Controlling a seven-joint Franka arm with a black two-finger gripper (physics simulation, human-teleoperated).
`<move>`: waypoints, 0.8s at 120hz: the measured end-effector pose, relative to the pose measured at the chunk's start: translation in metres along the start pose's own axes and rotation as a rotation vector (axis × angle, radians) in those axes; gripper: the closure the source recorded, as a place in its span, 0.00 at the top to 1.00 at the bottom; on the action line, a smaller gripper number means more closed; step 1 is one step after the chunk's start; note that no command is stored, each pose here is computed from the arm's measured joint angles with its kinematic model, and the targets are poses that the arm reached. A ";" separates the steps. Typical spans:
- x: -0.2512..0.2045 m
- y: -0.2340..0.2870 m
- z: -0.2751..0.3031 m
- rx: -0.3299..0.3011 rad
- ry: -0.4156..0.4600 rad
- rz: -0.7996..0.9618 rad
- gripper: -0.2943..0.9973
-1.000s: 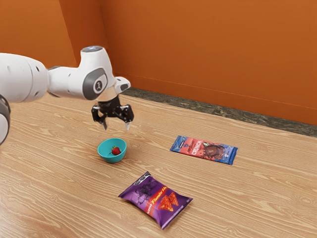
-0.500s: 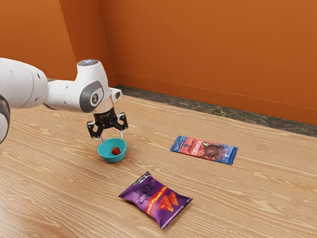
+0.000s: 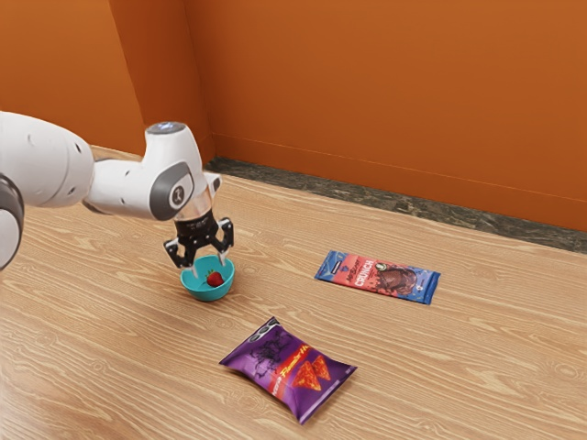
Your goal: Take strawberry from the bowl
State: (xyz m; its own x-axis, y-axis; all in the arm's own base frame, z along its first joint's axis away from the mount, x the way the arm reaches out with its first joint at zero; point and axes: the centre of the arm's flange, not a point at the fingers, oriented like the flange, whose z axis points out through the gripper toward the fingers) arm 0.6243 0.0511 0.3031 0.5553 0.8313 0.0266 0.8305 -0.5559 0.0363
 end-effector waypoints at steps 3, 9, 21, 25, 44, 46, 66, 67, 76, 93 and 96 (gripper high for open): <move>0.000 0.000 0.001 0.000 0.000 -0.006 0.53; 0.001 -0.001 0.002 0.000 0.001 -0.018 0.52; 0.003 -0.002 0.005 0.001 0.003 -0.040 0.51; 0.004 -0.001 0.007 0.001 0.005 -0.046 0.51; 0.009 0.002 0.013 -0.002 0.015 -0.071 0.50; 0.010 0.002 0.014 -0.002 0.016 -0.073 0.50; 0.011 0.002 0.022 0.003 0.016 -0.093 0.50; 0.011 0.001 0.023 0.004 0.016 -0.094 0.50; 0.011 0.002 0.027 0.006 0.017 -0.100 0.50; 0.013 0.006 0.029 0.003 0.023 -0.107 0.50; 0.013 0.006 0.030 0.002 0.024 -0.109 0.50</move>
State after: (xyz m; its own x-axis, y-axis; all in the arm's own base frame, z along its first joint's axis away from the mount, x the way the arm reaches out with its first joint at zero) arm 0.6383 0.0589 0.2742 0.4606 0.8864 0.0462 0.8859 -0.4623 0.0378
